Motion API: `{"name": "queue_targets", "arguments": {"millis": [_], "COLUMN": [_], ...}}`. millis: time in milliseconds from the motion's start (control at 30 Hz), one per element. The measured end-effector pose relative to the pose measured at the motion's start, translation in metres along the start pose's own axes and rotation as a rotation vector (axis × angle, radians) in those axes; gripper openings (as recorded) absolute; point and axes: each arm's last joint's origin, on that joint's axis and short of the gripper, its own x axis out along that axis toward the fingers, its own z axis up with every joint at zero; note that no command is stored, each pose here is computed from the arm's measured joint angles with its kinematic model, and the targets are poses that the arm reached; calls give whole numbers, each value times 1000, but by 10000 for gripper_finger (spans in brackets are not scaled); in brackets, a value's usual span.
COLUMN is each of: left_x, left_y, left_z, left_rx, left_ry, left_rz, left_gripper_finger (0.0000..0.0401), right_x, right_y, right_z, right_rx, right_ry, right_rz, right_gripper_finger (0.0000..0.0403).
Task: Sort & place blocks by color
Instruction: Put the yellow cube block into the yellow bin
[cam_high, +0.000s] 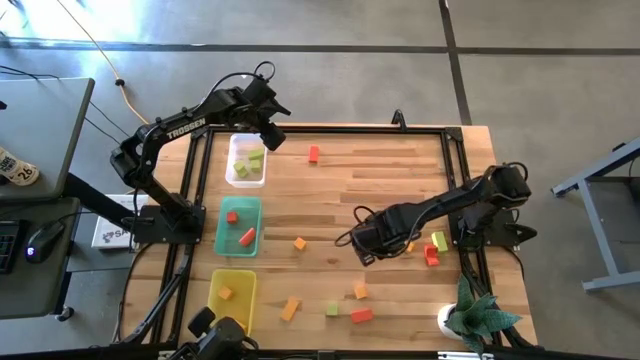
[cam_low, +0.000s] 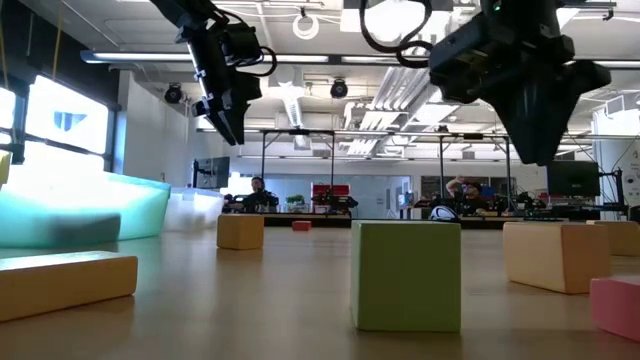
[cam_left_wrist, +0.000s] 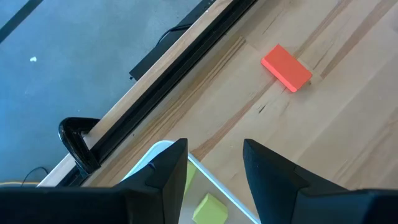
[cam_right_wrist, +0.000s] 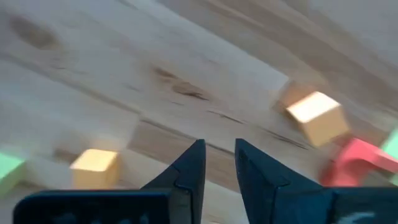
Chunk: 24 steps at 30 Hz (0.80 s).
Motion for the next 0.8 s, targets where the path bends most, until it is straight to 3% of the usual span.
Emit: {"name": "queue_targets", "arguments": {"millis": [433,667,800], "left_x": [-1,-1,-1], "left_y": [-8,-8,-8], "left_z": [0,0,0], "left_rx": [-4,-4,-4], "left_ry": [1,1,0], "left_rz": [-12,-12,-12], "left_gripper_finger": [143,143,143], "right_x": [-1,3,23], "right_y": [-17,-24,-33], "right_z": [-4,-4,-8], "right_rx": [31,31,-10], "right_ry": [-48,-57,27], "right_rz": [-194,-253,-276], "right_gripper_finger": [206,222,222]}}
